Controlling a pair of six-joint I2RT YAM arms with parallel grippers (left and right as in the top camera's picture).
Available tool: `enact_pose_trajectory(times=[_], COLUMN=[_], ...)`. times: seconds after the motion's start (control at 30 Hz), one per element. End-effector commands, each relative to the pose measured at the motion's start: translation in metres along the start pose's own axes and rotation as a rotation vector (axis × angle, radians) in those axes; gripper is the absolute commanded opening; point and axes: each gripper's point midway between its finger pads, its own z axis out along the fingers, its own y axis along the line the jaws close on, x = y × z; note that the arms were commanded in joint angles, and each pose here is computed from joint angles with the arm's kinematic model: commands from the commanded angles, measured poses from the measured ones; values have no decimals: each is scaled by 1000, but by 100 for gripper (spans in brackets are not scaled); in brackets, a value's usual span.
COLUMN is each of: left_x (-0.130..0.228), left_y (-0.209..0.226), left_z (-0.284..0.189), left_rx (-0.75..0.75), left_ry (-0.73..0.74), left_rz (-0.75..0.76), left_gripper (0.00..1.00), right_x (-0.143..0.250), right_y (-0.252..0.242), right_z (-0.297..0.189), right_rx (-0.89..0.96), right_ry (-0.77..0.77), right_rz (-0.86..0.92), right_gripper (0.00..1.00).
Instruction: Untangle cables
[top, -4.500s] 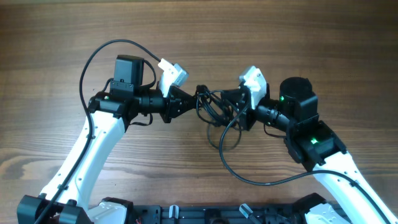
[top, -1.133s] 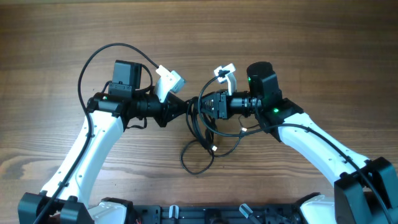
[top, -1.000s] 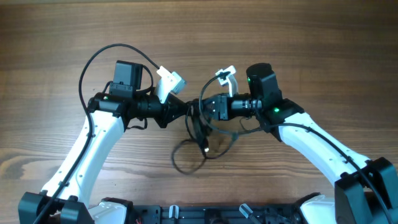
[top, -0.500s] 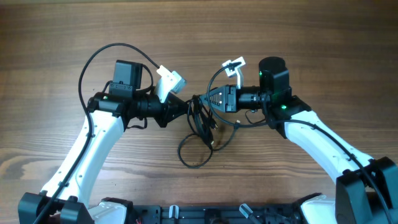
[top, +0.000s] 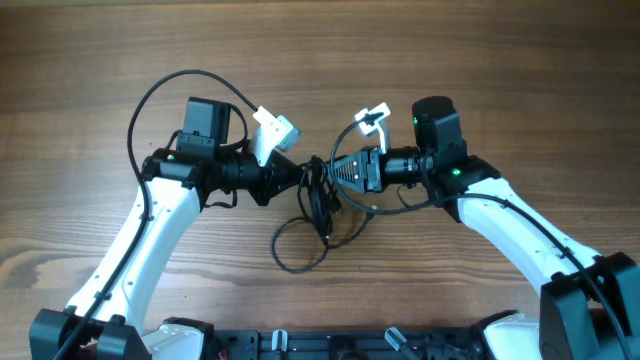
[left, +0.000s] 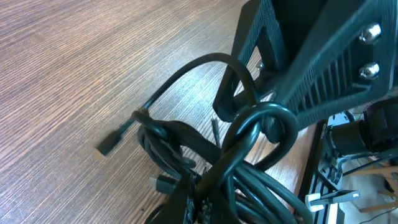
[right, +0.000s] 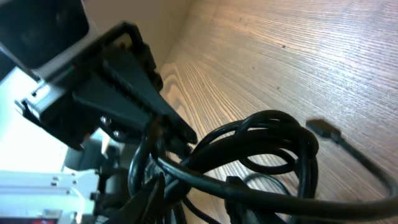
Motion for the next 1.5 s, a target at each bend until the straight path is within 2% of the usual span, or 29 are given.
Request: enact_pose_trajectory(times=[0.0,0.3,0.47,0.97,1.07,1.23,1.3,1.47], left_x=[-4,-4,-4,-4,-4,-4,-4,-4], left_y=[-7,-7,-7,-7,-7,-7,-7,-7], left_z=[1,1,1,1,1,1,1,1], left_rx=[33,33,34,34,34,34,33,33], left_ry=[-18,-18,-18,-18,-18,-18,-18,-18], left_rz=[23,23,23,23,23,23,23,23], left_gripper=[4,4,4,4,4,4,4,4], right_x=[4,13,19,15,23,21,17,9], right_y=[18,15,29,31,50,50,42,25], right_z=[1,0,-2,-2,-7,-6,-4,0], right_rx=[-77,-76,-161,-171,-292,-290,-234,-129], right_ry=[27,53,73,61,79,72,65,40], right_rz=[-113,-142,-213,-261,-343,-362,-312,-245], right_gripper=[36,40,43,45,47,48,46,27])
